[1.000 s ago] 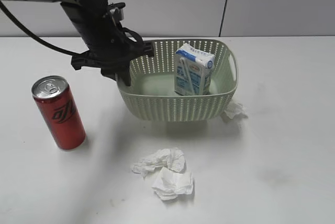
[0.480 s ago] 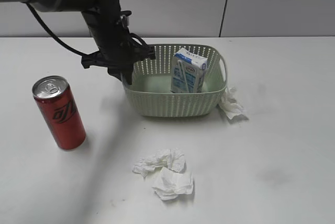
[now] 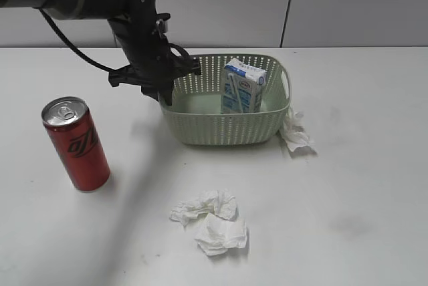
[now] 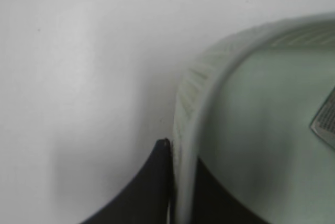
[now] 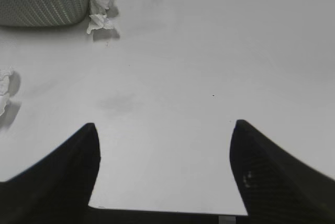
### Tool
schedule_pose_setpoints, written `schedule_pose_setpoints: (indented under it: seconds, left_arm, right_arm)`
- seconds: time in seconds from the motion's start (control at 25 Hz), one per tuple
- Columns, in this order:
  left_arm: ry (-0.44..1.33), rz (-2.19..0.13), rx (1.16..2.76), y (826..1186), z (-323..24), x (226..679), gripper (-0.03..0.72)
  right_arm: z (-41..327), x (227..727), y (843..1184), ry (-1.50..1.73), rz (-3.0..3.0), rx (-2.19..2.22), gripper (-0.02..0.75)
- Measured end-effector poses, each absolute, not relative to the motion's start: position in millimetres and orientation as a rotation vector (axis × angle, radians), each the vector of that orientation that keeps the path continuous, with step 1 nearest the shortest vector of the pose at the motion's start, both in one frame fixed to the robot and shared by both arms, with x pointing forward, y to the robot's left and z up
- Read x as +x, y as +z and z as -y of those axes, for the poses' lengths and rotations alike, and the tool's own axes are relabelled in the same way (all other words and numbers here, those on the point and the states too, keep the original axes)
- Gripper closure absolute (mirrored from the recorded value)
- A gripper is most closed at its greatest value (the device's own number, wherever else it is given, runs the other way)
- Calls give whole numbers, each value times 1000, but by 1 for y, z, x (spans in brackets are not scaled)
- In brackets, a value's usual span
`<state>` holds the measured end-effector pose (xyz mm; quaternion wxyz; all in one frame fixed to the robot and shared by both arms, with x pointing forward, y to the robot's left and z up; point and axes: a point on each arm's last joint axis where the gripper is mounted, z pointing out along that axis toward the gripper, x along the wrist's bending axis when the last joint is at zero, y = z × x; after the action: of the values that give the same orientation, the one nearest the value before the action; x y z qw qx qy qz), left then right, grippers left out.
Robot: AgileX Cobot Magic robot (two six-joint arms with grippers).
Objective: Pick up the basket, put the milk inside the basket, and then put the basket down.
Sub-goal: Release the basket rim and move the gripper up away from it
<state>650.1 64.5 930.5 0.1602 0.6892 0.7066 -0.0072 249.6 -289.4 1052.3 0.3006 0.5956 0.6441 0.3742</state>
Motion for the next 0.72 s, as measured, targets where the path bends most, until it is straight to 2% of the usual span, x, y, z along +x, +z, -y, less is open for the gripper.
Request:
schedule_pose_setpoints:
  seconds: [0.12,0.2,0.28,0.36,0.48,0.56,0.72]
  left_arm:
    - [-23,-2019,1966,929,-64,651,653]
    - [-28,-2017,1954,929,-63,651,583]
    - [-36,-2018,1941,929,-62,652,461]
    - [-35,-2011,1932,933,-62,652,280]
    - [-17,-1982,1905,953,-64,651,76]
    - [4,-1952,1880,973,-68,650,27]
    - [70,-1854,1845,1019,-84,648,24]
  right_arm:
    - [289,250,1052,993,-1709,1580,152]
    - [289,250,1052,994,-1708,1580,152]
    - [289,250,1052,994,-1708,1581,152]
    - [289,250,1052,995,-1707,1582,152]
    - [289,250,1052,995,-1707,1582,152]
    - [289,250,1052,995,-1707,1582,152]
    - [289,250,1052,996,-1706,1581,152]
